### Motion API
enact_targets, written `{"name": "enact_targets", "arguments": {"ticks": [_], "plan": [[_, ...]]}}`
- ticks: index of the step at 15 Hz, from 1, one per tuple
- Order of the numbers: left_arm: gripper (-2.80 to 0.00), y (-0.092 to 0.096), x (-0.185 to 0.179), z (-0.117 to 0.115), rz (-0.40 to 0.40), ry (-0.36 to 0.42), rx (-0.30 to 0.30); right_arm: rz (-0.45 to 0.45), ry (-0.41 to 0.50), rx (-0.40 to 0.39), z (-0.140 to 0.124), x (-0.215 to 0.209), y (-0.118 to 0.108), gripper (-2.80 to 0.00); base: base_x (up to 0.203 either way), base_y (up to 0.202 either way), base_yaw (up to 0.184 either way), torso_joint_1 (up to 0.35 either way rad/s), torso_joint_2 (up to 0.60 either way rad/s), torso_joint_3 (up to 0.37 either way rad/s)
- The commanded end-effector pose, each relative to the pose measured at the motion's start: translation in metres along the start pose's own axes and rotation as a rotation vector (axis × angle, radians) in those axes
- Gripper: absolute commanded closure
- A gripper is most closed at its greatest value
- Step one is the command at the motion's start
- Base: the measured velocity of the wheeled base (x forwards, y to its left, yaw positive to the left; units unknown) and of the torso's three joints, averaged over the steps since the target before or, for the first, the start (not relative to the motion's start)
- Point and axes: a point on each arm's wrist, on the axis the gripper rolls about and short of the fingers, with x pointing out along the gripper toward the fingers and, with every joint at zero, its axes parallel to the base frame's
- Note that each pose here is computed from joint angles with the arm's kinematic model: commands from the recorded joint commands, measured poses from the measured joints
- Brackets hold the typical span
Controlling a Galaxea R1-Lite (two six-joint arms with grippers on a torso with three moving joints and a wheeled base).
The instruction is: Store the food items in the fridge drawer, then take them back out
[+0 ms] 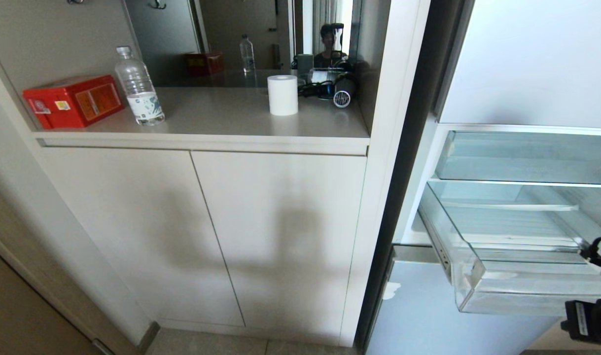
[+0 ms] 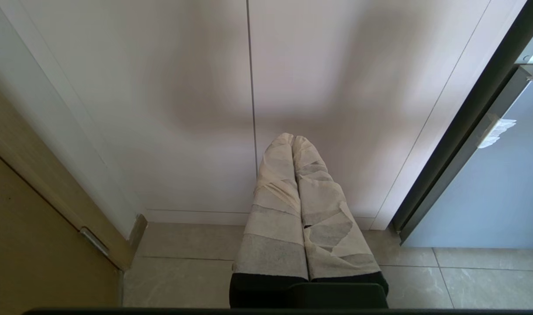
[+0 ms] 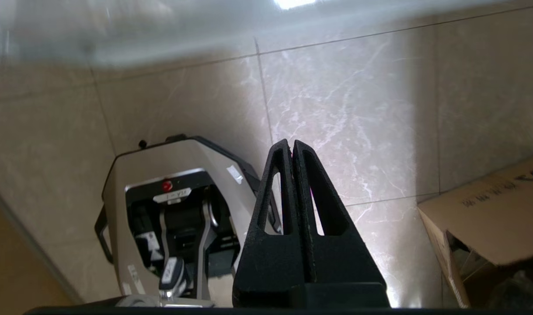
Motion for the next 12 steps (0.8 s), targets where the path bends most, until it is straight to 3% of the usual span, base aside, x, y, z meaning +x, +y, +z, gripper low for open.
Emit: {"name": "enact_targets", "arguments": {"ticks": [1, 4, 9, 12], "plan": [[0.0, 0.0, 0.0, 0.0, 0.001, 0.002, 0.0, 0.011, 0.136, -0.009, 0.021, 0.051, 0.002, 0.0, 0.0, 0.0, 0.0, 0.0, 0.0, 0.0], [0.0, 0.0, 0.0, 0.0, 0.001, 0.002, -0.001, 0.065, 0.107, -0.017, 0.045, 0.094, 0.005, 0.0, 0.0, 0.0, 0.0, 0.0, 0.0, 0.0], [0.0, 0.0, 0.0, 0.0, 0.001, 0.002, -0.001, 0.123, -0.071, -0.023, 0.094, 0.154, 0.01, 0.0, 0.0, 0.0, 0.0, 0.0, 0.0, 0.0], [0.0, 0.0, 0.0, 0.0, 0.001, 0.002, 0.0, 0.231, -0.154, 0.05, 0.126, 0.167, 0.016, 0.0, 0.0, 0.0, 0.0, 0.0, 0.0, 0.0]]}}
